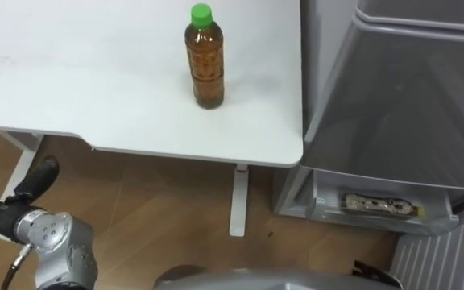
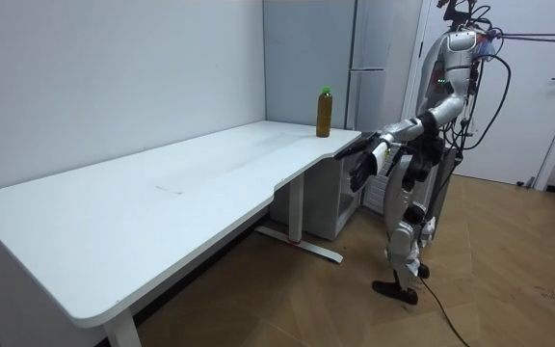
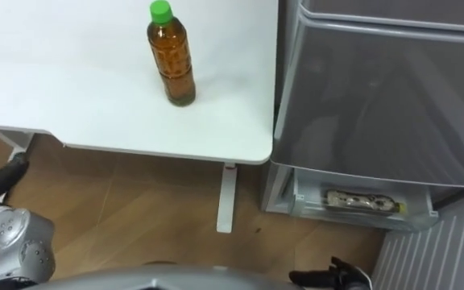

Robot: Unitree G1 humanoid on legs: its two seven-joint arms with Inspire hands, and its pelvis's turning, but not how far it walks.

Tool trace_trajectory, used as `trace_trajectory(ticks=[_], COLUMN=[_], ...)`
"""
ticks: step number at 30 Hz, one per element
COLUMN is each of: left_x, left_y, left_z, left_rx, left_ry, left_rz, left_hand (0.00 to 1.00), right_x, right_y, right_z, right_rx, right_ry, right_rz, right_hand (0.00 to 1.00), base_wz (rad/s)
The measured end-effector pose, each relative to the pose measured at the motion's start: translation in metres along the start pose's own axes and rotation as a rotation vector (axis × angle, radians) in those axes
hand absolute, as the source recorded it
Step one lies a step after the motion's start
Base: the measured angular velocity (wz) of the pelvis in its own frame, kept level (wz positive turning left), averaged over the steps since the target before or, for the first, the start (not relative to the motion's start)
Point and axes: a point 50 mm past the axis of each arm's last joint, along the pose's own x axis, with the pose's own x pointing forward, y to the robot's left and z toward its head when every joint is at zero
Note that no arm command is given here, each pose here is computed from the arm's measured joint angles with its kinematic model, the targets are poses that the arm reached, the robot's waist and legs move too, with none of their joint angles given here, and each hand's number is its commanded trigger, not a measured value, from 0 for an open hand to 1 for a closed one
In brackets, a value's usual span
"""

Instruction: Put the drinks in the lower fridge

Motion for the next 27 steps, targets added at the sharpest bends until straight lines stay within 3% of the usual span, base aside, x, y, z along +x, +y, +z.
trace_trajectory(ticks=[8, 11, 16, 21, 27], left_x=[-0.004, -0.009, -0.022, -0.032, -0.063], left_y=[-0.001, -0.01, -0.025, -0.037, -0.058], left_z=[0.013, 0.032, 0.067, 0.078, 0.1], left_rx=[-0.034, -0.062, -0.073, -0.093, -0.156], left_ry=[-0.052, -0.144, -0.352, -0.389, -0.462], left_rz=[0.001, -0.043, -0.179, -0.327, -0.576], left_hand=[0.0, 0.0, 0.0, 0.0, 0.0], right_x=[0.0, 0.0, 0.0, 0.0, 0.001], right_y=[0.0, 0.001, 0.001, 0.003, 0.005], right_z=[-0.002, -0.002, -0.002, 0.001, 0.006], right_rx=[0.002, 0.002, 0.005, 0.006, -0.008], right_ry=[0.004, 0.007, 0.008, 0.003, -0.017], right_rz=[0.006, 0.008, 0.017, 0.042, 0.064], right_hand=[0.0, 0.0, 0.0, 0.0, 0.0], base_wz=[0.0, 0.0, 0.01, 0.06, 0.03])
